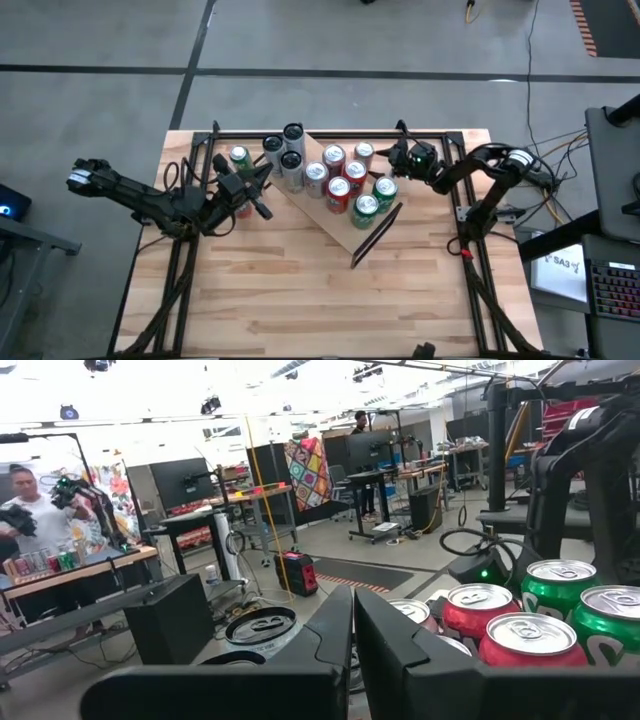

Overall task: Place canned beverage on shelf
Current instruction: Put the silver soda can on the shelf aligned with the other silver soda can

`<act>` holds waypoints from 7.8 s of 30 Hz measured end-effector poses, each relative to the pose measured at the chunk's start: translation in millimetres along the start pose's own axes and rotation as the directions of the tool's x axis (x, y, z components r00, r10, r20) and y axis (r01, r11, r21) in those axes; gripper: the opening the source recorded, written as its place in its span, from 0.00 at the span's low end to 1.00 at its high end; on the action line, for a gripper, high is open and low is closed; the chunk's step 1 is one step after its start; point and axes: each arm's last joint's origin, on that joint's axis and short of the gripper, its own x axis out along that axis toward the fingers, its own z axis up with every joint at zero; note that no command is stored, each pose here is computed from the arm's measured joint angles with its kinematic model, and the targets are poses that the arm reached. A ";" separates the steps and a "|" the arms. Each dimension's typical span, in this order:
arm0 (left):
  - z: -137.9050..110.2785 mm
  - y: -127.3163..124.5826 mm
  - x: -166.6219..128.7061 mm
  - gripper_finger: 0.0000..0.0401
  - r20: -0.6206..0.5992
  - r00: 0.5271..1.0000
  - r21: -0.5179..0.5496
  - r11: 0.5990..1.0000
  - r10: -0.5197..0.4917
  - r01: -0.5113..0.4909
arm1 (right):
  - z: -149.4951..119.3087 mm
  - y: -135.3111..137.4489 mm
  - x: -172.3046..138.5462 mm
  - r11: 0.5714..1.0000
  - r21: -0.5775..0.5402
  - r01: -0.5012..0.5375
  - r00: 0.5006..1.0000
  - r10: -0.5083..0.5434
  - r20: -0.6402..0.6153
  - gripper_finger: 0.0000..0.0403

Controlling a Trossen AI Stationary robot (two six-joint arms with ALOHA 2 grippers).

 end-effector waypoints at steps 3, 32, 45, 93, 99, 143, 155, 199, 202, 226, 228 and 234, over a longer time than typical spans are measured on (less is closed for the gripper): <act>0.0 0.0 0.0 0.00 0.000 1.000 0.000 1.000 0.000 0.000 | -2.2 -0.8 3.9 1.000 0.004 -0.010 1.000 0.010 -0.018 0.89; 0.0 0.0 0.0 0.00 0.000 1.000 0.022 1.000 0.000 0.000 | 4.7 -12.1 37.5 0.998 0.048 -0.039 0.999 0.040 -0.027 0.67; 0.0 0.0 0.0 0.00 0.000 1.000 0.021 1.000 0.000 0.000 | 24.3 -15.9 25.9 0.997 0.057 0.056 0.998 -0.054 -0.040 0.66; -0.5 -0.2 0.0 0.00 -0.003 1.000 0.031 1.000 -0.001 0.002 | 279.1 -26.1 -107.1 0.992 -0.027 0.126 0.984 -0.122 0.131 0.66; -0.6 -0.2 0.0 0.00 -0.003 1.000 0.054 0.999 -0.002 0.002 | 295.3 -11.5 -111.9 0.996 0.012 -0.092 0.976 0.088 0.201 0.66; -15.7 -78.3 -9.8 0.00 0.332 0.729 -0.009 0.771 -0.599 0.637 | 320.2 195.4 -116.6 0.767 -0.187 -0.613 0.754 0.639 0.151 0.66; -7.0 -111.6 -7.9 0.01 0.339 0.720 0.019 0.769 -0.606 0.639 | 298.5 239.5 -116.0 0.746 -0.180 -0.641 0.759 0.651 -0.003 0.66; -18.3 -172.6 -1.2 0.77 0.164 0.805 0.068 0.820 -0.571 0.568 | 263.3 293.6 -84.3 0.847 -0.300 -0.438 0.895 0.378 -0.238 0.66; -21.1 -174.0 2.0 0.77 0.175 0.805 0.060 0.823 -0.567 0.566 | 263.6 293.8 -84.3 0.848 -0.299 -0.438 0.895 0.380 -0.235 0.66; -35.1 -181.7 3.3 0.85 0.126 0.812 0.081 0.821 -0.570 0.565 | 266.0 294.3 -83.0 0.872 -0.265 -0.411 0.908 0.365 -0.205 0.66; -34.7 -181.5 3.3 0.84 0.130 0.812 0.083 0.822 -0.569 0.563 | 265.8 294.3 -82.9 0.872 -0.267 -0.410 0.908 0.365 -0.206 0.66; -33.2 -180.7 3.9 0.74 0.146 0.813 0.097 0.826 -0.563 0.555 | 265.7 293.9 -83.2 0.869 -0.278 -0.409 0.909 0.362 -0.206 0.66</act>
